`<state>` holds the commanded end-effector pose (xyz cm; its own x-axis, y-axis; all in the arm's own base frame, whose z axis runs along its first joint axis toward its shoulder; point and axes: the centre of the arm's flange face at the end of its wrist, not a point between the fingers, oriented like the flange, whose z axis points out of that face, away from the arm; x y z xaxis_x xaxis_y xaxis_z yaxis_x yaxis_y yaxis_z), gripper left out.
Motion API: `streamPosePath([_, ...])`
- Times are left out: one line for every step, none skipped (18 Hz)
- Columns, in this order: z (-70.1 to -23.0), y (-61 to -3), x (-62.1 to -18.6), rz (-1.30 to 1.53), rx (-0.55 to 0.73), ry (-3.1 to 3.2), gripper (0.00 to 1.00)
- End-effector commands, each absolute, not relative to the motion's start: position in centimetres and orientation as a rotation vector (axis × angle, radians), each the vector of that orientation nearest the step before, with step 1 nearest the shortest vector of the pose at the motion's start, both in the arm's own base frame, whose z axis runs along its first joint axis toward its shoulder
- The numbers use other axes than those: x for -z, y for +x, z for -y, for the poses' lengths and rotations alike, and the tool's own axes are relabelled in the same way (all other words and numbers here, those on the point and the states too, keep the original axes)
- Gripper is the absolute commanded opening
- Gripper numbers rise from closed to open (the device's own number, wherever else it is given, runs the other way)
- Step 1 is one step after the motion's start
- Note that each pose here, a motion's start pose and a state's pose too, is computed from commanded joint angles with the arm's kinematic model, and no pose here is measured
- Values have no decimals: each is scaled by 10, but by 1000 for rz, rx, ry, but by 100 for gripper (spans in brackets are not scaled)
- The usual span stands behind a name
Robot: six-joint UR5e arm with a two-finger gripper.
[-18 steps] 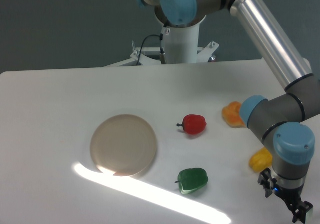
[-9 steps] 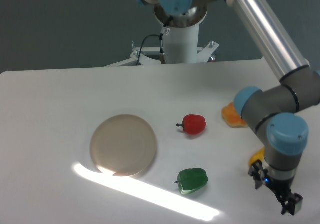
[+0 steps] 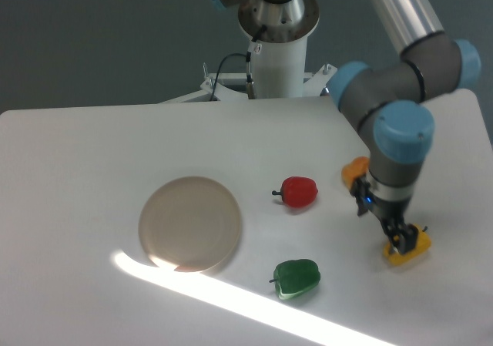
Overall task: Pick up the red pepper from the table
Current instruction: 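Move the gripper over the red pepper and lower onto it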
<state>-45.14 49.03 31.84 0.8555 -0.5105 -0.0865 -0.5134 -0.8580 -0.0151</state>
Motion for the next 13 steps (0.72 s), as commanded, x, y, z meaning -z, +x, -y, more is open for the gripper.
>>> streamPosePath([-493,-438,-318,-853,-118,-2983,100])
streamPosePath([-488,-427,-317,-869,-118,-2998,100])
streamPosePath([-484,-420,-316,-870,-116,-3012,100])
streamPosePath([-484,-405,-312,-886,-97,-3018,100])
streamPosePath([-487,-392,-308,-910,-91,-3014,100])
streamPosePath([-487,-383,-302,-927,-87,-3010,100])
streamPosePath([-484,-377,-294,-929,-67,-3015,100])
streamPosePath([-482,-371,-288,-937,-57,-3017,100])
streamPosePath([-479,-366,-280,-939,-38,-3020,100])
streamPosePath([-479,-363,-274,-938,-47,-3018,100])
streamPosePath([-484,-358,-270,-949,-77,-3007,100])
streamPosePath([-488,-353,-268,-961,-92,-2998,100])
streamPosePath([-489,-352,-267,-963,-94,-2995,100])
